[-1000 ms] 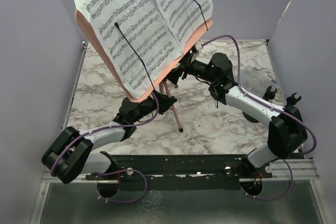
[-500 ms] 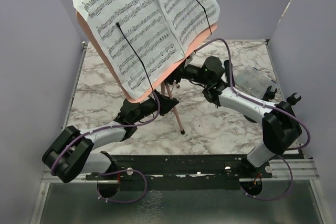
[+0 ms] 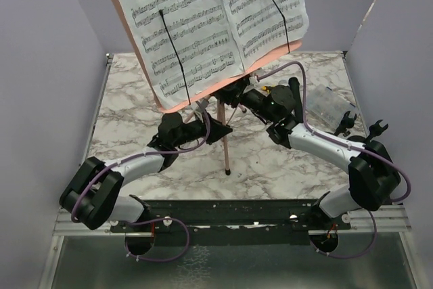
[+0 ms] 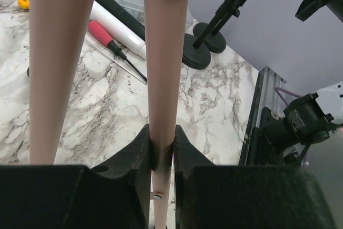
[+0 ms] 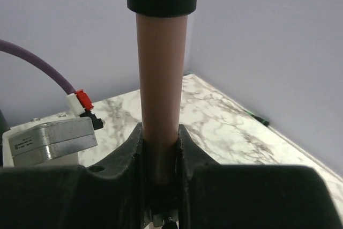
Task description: Pack up the instrument practice props
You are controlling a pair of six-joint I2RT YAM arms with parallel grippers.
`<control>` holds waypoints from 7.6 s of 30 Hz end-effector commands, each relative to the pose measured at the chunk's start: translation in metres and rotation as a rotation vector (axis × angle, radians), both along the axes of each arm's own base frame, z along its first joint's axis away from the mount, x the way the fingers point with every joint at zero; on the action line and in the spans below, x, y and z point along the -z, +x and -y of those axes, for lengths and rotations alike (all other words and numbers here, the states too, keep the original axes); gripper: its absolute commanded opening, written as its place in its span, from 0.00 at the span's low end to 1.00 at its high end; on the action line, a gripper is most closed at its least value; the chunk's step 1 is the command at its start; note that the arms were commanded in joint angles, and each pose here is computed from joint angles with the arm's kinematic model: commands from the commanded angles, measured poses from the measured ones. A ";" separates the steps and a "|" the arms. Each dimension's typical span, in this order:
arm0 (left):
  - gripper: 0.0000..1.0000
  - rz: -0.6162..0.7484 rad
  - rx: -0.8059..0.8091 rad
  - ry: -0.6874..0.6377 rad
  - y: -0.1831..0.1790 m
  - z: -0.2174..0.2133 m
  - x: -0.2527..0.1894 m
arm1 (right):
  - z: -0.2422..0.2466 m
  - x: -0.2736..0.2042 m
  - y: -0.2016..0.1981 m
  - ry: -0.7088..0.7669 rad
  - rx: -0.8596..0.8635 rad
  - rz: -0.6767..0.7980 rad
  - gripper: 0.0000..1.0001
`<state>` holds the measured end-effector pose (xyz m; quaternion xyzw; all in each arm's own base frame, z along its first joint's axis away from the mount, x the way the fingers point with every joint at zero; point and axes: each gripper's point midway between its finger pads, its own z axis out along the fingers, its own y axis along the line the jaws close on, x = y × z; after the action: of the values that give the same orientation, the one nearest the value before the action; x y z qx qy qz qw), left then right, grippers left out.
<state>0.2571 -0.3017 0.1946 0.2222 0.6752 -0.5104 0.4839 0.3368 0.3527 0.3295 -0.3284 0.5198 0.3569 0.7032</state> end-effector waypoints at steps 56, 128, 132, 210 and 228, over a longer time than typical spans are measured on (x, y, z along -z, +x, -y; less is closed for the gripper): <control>0.57 0.329 -0.877 0.032 0.006 -0.201 -0.357 | 0.062 0.109 0.074 -0.190 0.477 -0.216 0.01; 0.32 0.477 -0.858 -0.081 0.020 -0.188 -0.415 | 0.083 0.028 -0.030 -0.122 0.219 -0.256 0.97; 0.34 0.472 -0.838 -0.092 0.019 -0.185 -0.415 | 0.100 -0.002 -0.063 -0.145 0.178 -0.251 0.97; 0.25 0.395 -0.755 -0.115 0.034 -0.162 -0.391 | -0.066 -0.238 -0.048 0.206 -0.153 -0.179 0.42; 0.00 0.446 -0.836 -0.087 0.028 -0.180 -0.398 | -0.060 -0.237 -0.046 0.195 -0.121 -0.158 0.01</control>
<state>0.2956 -0.1334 0.5805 0.0223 0.5800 -0.2582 0.7723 0.2869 0.4193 0.5575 -0.2676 0.5244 0.4871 0.6451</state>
